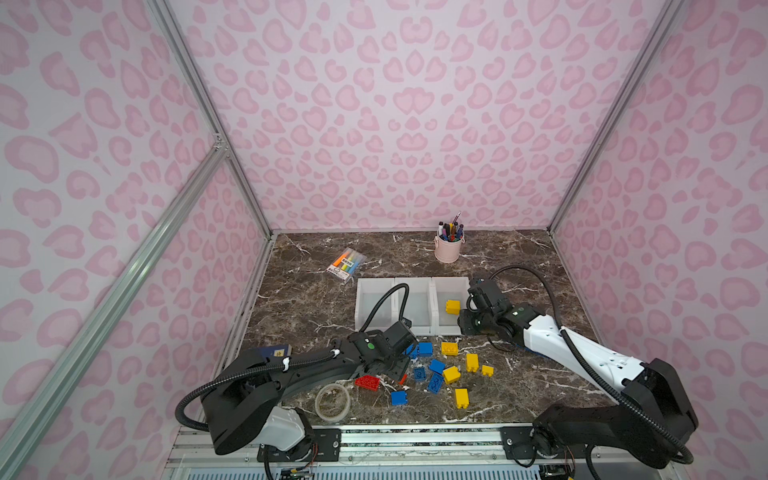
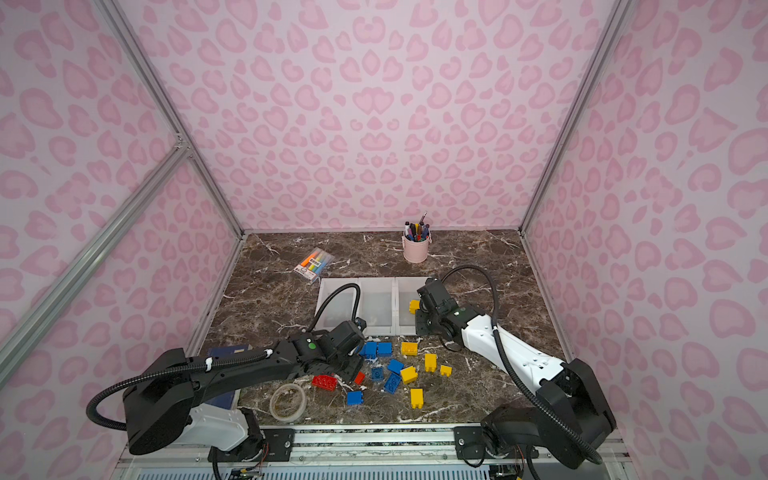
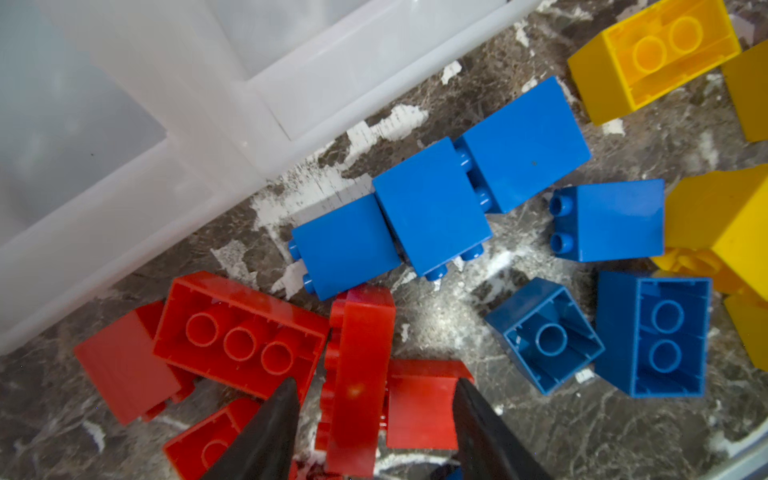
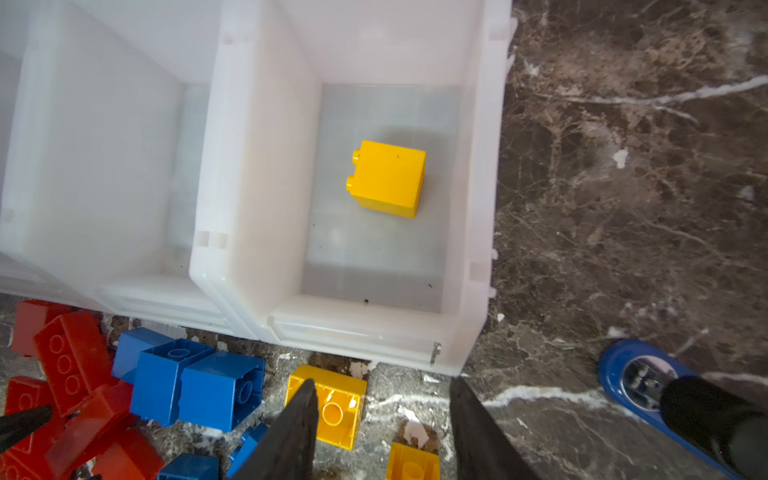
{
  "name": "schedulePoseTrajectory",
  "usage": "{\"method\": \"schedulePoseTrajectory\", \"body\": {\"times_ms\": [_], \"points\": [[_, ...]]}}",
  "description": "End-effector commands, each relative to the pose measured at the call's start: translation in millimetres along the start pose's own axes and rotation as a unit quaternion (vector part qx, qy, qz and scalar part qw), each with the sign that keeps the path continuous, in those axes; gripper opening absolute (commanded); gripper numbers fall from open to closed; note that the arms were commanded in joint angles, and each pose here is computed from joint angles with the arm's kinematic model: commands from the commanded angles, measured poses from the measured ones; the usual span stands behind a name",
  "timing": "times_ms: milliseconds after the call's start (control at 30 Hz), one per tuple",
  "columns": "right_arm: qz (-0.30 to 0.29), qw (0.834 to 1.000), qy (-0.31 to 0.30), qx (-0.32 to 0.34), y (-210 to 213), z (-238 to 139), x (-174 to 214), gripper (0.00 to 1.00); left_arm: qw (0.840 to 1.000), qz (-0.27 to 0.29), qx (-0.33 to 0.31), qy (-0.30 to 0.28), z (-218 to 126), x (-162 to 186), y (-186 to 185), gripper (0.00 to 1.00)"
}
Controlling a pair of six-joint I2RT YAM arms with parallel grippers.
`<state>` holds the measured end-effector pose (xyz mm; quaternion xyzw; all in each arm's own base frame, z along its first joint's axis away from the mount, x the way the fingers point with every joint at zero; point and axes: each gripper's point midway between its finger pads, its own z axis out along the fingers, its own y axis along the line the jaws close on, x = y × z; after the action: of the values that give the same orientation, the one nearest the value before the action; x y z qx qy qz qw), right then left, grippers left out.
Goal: Sort the legos into containers by color
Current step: 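Grasp a red brick with the left gripper and lift it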
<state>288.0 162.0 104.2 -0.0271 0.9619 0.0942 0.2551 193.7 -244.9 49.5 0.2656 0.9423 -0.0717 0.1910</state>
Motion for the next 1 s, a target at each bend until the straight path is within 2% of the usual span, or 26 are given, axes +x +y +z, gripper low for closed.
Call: {"method": "schedulePoseTrajectory", "body": {"times_ms": [0,333,633,733,967], "points": [[0.003,1.000,0.000,0.001,-0.3,3.5,1.3,0.52,1.000,0.007,0.005,0.002,2.4,-2.5,-4.2,0.56],[0.004,1.000,0.004,0.003,-0.3,7.4,3.6,0.52,1.000,0.016,0.005,0.012,11.9,4.1,-8.1,0.40],[0.006,1.000,0.007,0.004,0.3,9.7,7.0,0.52,1.000,0.022,0.001,0.012,16.1,3.6,-9.8,0.38],[0.006,1.000,0.005,0.003,1.3,8.0,6.1,0.51,1.000,0.022,0.000,0.003,13.7,0.3,-9.3,0.31],[0.005,1.000,0.001,0.004,1.7,4.7,5.1,0.50,1.000,0.015,0.003,-0.024,1.9,-8.8,-8.7,0.26]]}}
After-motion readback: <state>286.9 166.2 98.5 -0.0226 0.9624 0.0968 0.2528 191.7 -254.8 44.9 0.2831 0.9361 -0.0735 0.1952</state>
